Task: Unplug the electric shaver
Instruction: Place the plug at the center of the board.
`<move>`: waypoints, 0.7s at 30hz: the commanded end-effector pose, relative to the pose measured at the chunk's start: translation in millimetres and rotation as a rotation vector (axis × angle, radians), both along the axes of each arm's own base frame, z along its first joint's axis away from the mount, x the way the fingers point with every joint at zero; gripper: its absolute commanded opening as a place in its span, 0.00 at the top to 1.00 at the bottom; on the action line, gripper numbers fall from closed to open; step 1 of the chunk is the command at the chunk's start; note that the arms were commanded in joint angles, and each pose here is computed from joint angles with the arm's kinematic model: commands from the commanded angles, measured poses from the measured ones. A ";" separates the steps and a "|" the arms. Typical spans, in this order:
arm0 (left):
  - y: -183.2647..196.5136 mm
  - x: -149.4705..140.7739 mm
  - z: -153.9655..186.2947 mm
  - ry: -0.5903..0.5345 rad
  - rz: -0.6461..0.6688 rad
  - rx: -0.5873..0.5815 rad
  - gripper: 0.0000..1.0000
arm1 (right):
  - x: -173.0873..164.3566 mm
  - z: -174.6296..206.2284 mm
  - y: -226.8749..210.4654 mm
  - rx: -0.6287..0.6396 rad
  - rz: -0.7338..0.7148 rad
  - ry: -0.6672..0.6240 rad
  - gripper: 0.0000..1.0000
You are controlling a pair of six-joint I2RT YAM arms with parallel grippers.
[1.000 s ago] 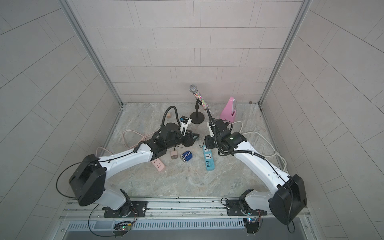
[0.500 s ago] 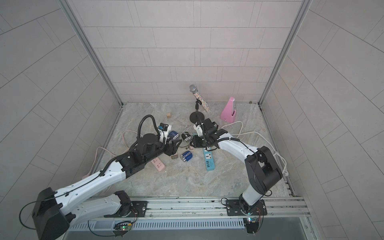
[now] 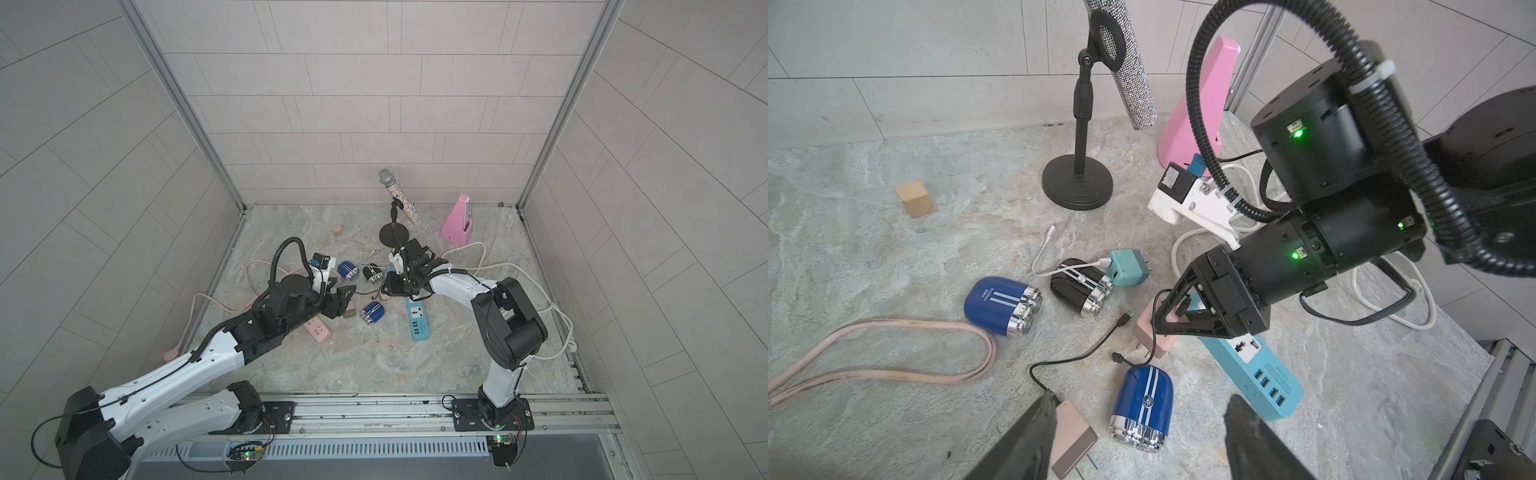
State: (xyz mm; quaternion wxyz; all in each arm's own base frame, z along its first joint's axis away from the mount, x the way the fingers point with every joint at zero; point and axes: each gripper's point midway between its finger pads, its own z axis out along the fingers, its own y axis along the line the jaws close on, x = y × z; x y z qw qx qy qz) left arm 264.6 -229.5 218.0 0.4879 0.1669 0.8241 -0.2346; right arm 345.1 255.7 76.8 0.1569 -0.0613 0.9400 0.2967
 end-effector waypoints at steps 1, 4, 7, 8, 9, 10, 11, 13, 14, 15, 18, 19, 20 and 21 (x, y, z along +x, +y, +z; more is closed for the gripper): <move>2.6 0.4 -5.7 0.006 0.012 0.003 0.31 | -0.3 -12.6 -4.5 -0.024 -0.001 0.024 0.77; 0.3 0.9 -7.1 0.010 0.006 -0.001 0.31 | -4.6 -20.3 -10.3 -0.066 0.012 0.047 0.72; -1.4 1.6 -9.5 0.016 0.003 -0.003 0.31 | -7.2 -22.3 -18.8 -0.112 0.005 0.045 0.66; -2.3 1.6 -9.9 0.017 0.001 -0.004 0.31 | -7.4 -21.7 -21.9 -0.124 0.000 0.043 0.63; -2.9 1.6 -10.3 0.017 -0.002 -0.004 0.31 | -8.3 -21.8 -23.9 -0.136 0.002 0.041 0.61; -3.5 1.9 -10.3 0.019 -0.002 -0.006 0.31 | -8.7 -21.4 -26.4 -0.151 0.001 0.040 0.58; -3.8 2.1 -11.5 0.022 -0.003 -0.004 0.31 | -9.9 -22.7 -29.4 -0.167 0.001 0.044 0.55; -4.0 2.2 -11.8 0.022 -0.003 -0.003 0.31 | -11.6 -24.2 -33.4 -0.185 0.002 0.050 0.49; -3.7 2.4 -12.0 0.022 -0.002 -0.003 0.31 | -12.3 -26.1 -35.6 -0.192 0.000 0.055 0.46; -4.2 2.3 -11.9 0.022 -0.004 -0.004 0.31 | -12.7 -25.6 -36.8 -0.197 -0.003 0.052 0.44; -4.0 2.2 -12.4 0.023 -0.003 -0.003 0.31 | -12.3 -22.8 -41.0 -0.208 -0.014 0.041 0.42; -4.1 2.3 -12.9 0.023 -0.003 -0.002 0.31 | -11.5 -19.8 -41.8 -0.209 -0.016 0.034 0.42; -4.1 2.4 -11.8 0.021 -0.003 -0.003 0.31 | -11.2 -17.0 -43.8 -0.213 -0.020 0.028 0.41; -4.2 2.6 -12.4 0.023 -0.003 -0.003 0.31 | -10.7 -13.1 -45.7 -0.222 -0.024 0.017 0.40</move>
